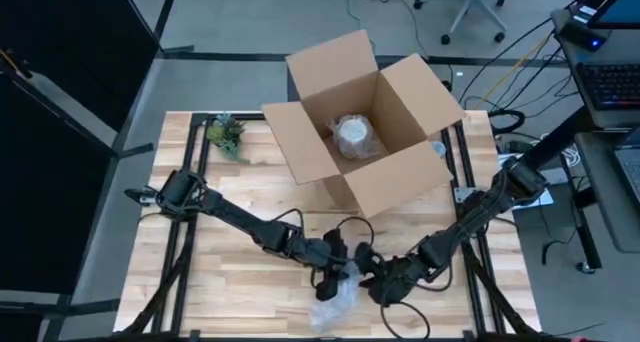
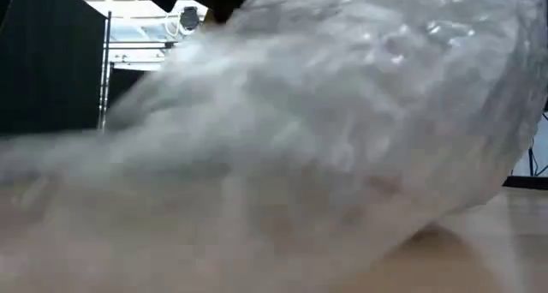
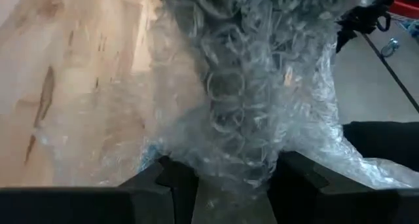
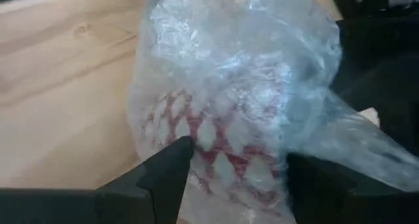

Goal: Wrap mug
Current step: Wrap the red mug with the bubble wrap

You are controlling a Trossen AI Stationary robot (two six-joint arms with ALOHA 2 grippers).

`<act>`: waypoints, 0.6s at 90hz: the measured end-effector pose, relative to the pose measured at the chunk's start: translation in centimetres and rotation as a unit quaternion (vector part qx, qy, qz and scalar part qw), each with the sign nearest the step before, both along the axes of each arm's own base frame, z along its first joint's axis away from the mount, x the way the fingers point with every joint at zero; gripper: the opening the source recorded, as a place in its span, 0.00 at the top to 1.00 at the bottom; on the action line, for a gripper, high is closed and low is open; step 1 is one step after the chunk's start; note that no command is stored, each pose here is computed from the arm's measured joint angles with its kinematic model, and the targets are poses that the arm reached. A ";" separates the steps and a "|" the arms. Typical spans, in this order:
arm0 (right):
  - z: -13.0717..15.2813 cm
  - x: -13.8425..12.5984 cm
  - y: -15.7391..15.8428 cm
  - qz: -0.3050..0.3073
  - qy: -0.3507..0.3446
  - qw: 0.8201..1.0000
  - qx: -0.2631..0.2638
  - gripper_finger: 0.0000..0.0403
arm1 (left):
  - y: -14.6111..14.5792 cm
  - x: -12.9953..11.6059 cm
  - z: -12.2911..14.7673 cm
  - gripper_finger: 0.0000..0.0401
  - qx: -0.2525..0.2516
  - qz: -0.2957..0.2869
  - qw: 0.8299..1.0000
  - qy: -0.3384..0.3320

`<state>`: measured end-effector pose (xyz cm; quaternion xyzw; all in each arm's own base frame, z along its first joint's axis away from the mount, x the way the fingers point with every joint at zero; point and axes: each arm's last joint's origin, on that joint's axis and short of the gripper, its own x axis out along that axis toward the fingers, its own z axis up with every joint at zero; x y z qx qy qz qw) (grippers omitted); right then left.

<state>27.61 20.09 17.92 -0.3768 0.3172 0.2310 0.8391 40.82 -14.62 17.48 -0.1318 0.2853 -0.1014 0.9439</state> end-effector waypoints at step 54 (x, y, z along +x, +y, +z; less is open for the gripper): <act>0.2 -0.5 0.8 -0.037 0.075 0.995 0.046 0.50 | 0.2 -4.5 5.6 0.65 0.059 0.026 0.996 0.061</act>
